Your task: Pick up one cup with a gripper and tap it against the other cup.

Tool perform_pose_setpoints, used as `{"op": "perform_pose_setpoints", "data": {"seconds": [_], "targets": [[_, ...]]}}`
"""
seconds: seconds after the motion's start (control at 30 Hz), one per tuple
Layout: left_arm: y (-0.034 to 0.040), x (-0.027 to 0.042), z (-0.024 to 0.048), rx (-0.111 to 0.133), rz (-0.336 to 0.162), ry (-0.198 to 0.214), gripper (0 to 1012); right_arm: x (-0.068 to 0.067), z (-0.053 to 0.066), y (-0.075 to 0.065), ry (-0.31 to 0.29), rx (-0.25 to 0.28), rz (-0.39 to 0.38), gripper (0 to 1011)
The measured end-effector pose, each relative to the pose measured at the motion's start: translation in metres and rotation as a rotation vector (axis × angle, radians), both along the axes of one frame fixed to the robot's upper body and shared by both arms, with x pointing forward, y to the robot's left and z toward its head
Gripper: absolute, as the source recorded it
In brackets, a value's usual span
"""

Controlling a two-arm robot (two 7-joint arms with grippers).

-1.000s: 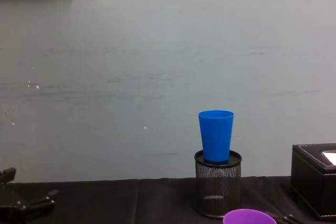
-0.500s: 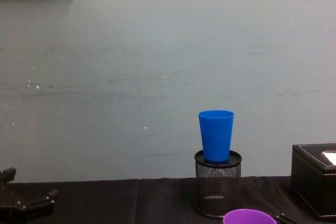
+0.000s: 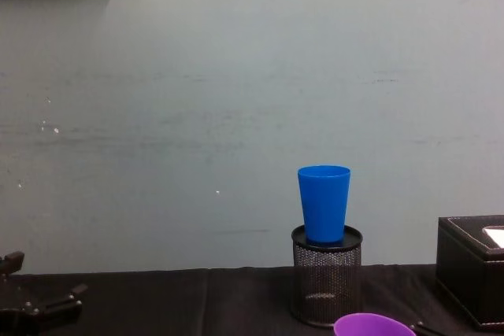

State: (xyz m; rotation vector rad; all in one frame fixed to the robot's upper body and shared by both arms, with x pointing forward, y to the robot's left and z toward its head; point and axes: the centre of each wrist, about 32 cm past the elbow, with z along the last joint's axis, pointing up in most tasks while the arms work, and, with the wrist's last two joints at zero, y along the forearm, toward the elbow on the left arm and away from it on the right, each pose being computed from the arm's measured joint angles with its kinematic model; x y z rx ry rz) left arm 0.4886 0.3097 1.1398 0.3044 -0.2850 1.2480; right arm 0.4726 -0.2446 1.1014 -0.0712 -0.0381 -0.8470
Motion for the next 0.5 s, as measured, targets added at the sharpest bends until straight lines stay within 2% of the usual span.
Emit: {"op": "perform_pose_setpoints", "data": {"seconds": [0.17, 0.3, 0.43, 0.5], "targets": [[0.0, 0.0, 0.0, 0.0, 0.0, 0.0, 1000, 0.0, 0.001, 0.0, 0.002, 0.0, -0.002, 741], [0.0, 0.0, 0.0, 0.0, 0.0, 0.0, 1000, 0.0, 0.011, 0.0, 0.003, 0.001, 0.006, 726], [0.0, 0.0, 0.0, 0.0, 0.0, 0.0, 1000, 0.003, 0.036, 0.001, 0.014, 0.005, 0.023, 717], [0.0, 0.0, 0.0, 0.0, 0.0, 0.0, 1000, 0.004, 0.044, 0.0, 0.017, 0.013, 0.029, 717]]}}
